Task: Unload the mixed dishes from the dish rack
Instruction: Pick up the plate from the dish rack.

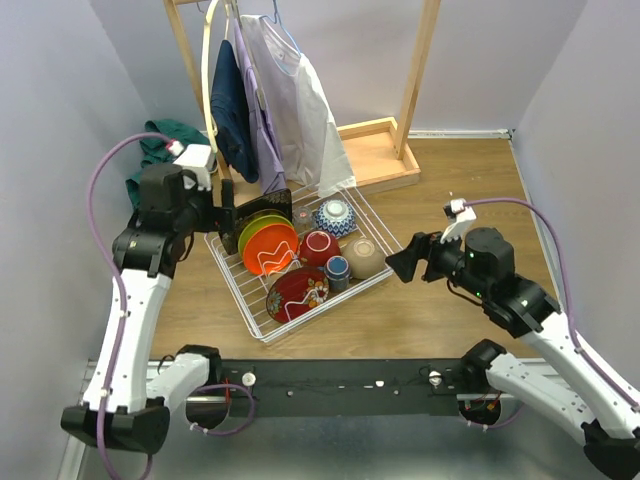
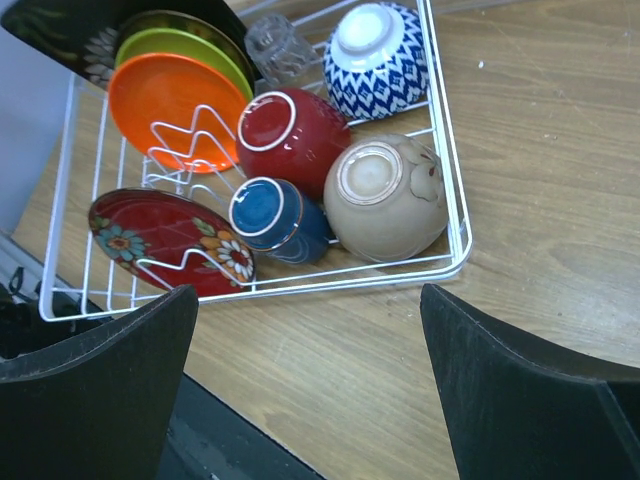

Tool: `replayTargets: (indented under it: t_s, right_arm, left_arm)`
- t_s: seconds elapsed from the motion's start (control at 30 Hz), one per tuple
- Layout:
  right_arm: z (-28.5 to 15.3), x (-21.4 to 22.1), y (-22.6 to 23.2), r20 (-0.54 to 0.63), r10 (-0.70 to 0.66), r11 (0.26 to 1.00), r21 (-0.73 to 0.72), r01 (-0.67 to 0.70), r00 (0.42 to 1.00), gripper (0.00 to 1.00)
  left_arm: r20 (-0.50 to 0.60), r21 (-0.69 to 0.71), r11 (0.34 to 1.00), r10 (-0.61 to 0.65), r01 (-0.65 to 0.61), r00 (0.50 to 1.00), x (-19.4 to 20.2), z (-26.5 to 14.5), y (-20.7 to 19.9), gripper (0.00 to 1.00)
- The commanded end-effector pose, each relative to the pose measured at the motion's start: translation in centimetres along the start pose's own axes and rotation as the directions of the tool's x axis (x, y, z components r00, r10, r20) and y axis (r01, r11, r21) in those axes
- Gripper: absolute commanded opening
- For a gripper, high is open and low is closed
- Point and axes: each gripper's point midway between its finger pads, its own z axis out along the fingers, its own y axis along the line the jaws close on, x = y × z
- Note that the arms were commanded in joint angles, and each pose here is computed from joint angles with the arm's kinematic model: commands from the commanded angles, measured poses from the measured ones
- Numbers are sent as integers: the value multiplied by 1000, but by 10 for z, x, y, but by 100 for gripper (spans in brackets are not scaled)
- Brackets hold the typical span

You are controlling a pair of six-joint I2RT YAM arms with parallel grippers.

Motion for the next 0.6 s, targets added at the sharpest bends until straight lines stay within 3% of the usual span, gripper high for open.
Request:
replayTargets:
  t_s: [0.0, 0.23, 0.47, 0.57]
  right_arm:
    - [11, -18, 4, 40, -24, 1000, 3, 23, 999, 100]
    - [23, -9, -21, 22, -53, 992, 119, 50, 998, 100]
    - [24, -11, -25, -11, -93, 985, 145, 94, 996, 100]
    - [25, -10, -23, -30, -93, 985, 142, 96, 995, 100]
  left_arm:
    - [-38, -40, 964, 260, -262, 965, -12, 21, -3, 99]
    - [-164, -121, 871, 455, -476, 875, -15, 56, -4, 99]
    - [-270, -171, 796, 529, -581, 804, -14, 79, -14, 84]
    - [-349, -176, 749, 559, -639, 752, -5, 86, -13, 80]
